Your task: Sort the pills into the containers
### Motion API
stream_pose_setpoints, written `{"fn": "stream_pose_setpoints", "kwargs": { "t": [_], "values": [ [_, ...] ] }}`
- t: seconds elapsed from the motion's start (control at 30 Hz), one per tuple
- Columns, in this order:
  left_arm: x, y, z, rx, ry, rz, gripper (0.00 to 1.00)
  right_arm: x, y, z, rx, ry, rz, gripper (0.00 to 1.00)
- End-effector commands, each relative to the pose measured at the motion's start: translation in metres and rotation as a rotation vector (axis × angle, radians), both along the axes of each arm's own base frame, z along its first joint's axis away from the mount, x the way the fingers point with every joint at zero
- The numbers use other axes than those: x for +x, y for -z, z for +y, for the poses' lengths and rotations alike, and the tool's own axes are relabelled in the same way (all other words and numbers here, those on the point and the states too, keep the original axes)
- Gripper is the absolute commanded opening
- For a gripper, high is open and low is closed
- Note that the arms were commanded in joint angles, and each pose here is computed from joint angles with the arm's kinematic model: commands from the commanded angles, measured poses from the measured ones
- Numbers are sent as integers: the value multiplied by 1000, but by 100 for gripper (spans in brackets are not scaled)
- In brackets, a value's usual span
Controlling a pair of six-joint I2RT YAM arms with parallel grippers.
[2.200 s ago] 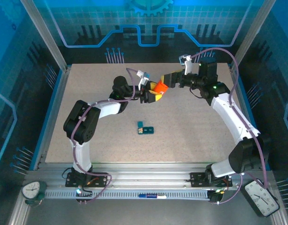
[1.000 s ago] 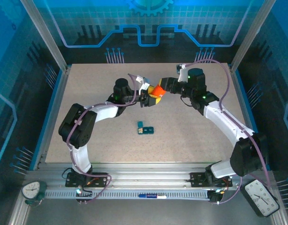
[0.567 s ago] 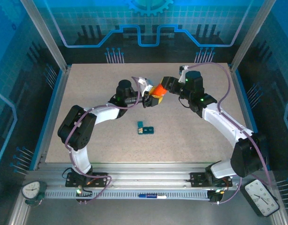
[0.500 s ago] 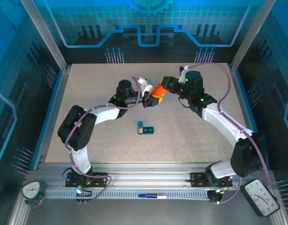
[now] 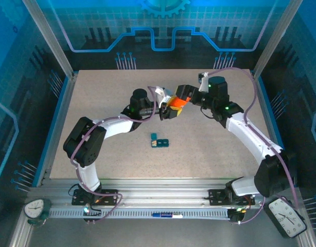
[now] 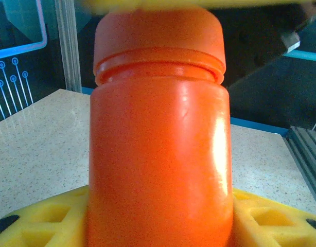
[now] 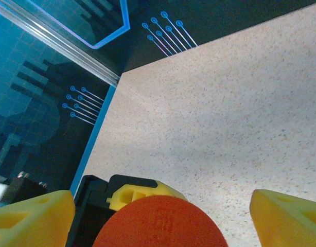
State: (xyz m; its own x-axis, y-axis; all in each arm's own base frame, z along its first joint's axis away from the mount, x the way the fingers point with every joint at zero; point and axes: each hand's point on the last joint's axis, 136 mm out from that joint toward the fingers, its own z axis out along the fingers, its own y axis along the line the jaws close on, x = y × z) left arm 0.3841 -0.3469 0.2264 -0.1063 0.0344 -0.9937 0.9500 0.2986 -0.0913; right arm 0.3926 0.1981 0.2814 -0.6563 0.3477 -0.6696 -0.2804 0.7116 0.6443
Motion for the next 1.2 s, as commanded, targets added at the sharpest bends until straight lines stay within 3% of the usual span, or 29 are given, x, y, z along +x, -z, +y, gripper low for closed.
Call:
{"fn": "stream_pose_setpoints", "kwargs": {
  "t": [0.0, 0.47, 0.8, 1.17],
  "values": [
    [-7, -38, -1, -48, 42, -116, 0, -17, -44, -9, -12, -78, -137, 92],
    [-15, -41, 6, -91, 183, -35, 0, -26, -52, -12, -77, -362, -270, 90],
    [-11, -42, 6, -114, 225, -4, 0, -13, -34, -5, -85, -396, -212, 87],
    [-10, -40, 6, -108, 226, 6, 0, -11, -31, 2, -38, -425, -198, 76]
  ]
}}
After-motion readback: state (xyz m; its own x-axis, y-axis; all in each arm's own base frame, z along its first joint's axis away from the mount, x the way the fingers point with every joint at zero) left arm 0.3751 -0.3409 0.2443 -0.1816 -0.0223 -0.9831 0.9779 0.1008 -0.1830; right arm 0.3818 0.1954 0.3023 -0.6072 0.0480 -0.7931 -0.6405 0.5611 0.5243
